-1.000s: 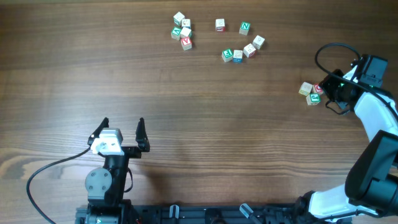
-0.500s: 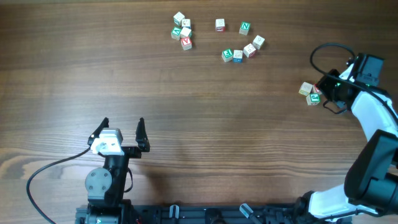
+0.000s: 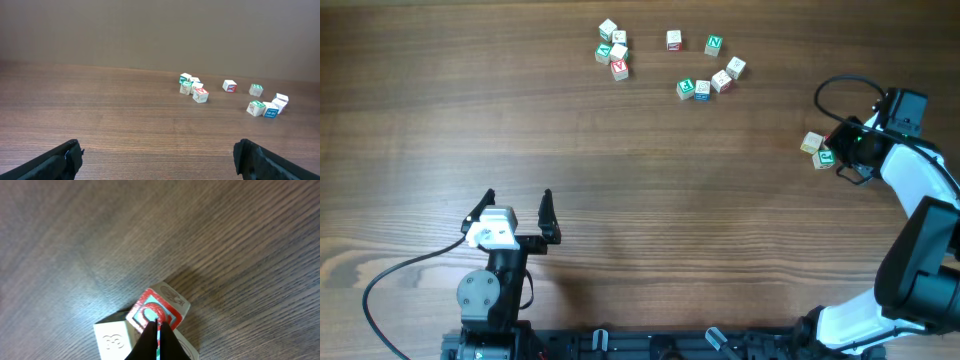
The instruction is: Form a circle
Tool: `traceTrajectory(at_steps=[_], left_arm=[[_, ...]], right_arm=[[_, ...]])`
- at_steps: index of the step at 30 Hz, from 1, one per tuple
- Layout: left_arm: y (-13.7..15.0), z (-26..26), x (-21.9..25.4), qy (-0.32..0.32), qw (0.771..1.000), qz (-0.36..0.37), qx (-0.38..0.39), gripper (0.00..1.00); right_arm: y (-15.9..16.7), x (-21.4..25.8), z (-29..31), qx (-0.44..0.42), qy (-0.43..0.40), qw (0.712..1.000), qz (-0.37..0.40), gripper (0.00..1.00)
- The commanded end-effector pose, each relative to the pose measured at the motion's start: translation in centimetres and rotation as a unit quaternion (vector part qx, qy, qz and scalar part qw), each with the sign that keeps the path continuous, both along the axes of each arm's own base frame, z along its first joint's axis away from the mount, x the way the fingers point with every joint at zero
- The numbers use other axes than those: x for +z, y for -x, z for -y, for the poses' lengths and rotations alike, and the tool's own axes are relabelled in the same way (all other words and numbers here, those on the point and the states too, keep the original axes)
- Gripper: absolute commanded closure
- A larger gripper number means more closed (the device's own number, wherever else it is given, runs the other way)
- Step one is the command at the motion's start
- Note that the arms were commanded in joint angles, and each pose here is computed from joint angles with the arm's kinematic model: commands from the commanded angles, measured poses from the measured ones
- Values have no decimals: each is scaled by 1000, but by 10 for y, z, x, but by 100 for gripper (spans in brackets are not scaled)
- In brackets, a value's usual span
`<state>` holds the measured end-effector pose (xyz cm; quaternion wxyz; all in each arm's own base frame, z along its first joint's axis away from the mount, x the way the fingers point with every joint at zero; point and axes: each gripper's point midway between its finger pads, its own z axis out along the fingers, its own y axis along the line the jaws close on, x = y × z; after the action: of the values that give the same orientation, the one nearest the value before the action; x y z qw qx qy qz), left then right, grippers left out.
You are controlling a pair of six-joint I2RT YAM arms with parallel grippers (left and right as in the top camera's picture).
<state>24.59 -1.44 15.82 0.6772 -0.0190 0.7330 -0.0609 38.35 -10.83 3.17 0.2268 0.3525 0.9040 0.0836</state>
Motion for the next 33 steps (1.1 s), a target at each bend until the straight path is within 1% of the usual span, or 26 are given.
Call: traceTrajectory(at_steps=[1, 13, 16, 18, 21, 25, 33], left_arm=[[0, 4, -2, 4, 1000, 0, -10, 0], [0, 4, -2, 4, 1000, 0, -10, 0], [0, 4, -2, 4, 1000, 0, -10, 0], [0, 4, -2, 4, 1000, 0, -10, 0], [0, 4, -2, 4, 1000, 0, -10, 0], [0, 4, -2, 4, 1000, 0, -10, 0], [0, 4, -2, 4, 1000, 0, -10, 0]], right_arm=[[-5, -2, 4, -4, 9, 1000, -2, 96], [-5, -1, 17, -26, 38, 999, -5, 96], [-9, 4, 10, -8, 24, 1000, 8, 96], [-12, 15, 4, 9, 20, 999, 25, 96], [-18, 23, -9, 37, 33, 998, 36, 95], [-21, 23, -13, 40, 51, 997, 34, 95], [-21, 14, -9, 31, 56, 998, 24, 96]])
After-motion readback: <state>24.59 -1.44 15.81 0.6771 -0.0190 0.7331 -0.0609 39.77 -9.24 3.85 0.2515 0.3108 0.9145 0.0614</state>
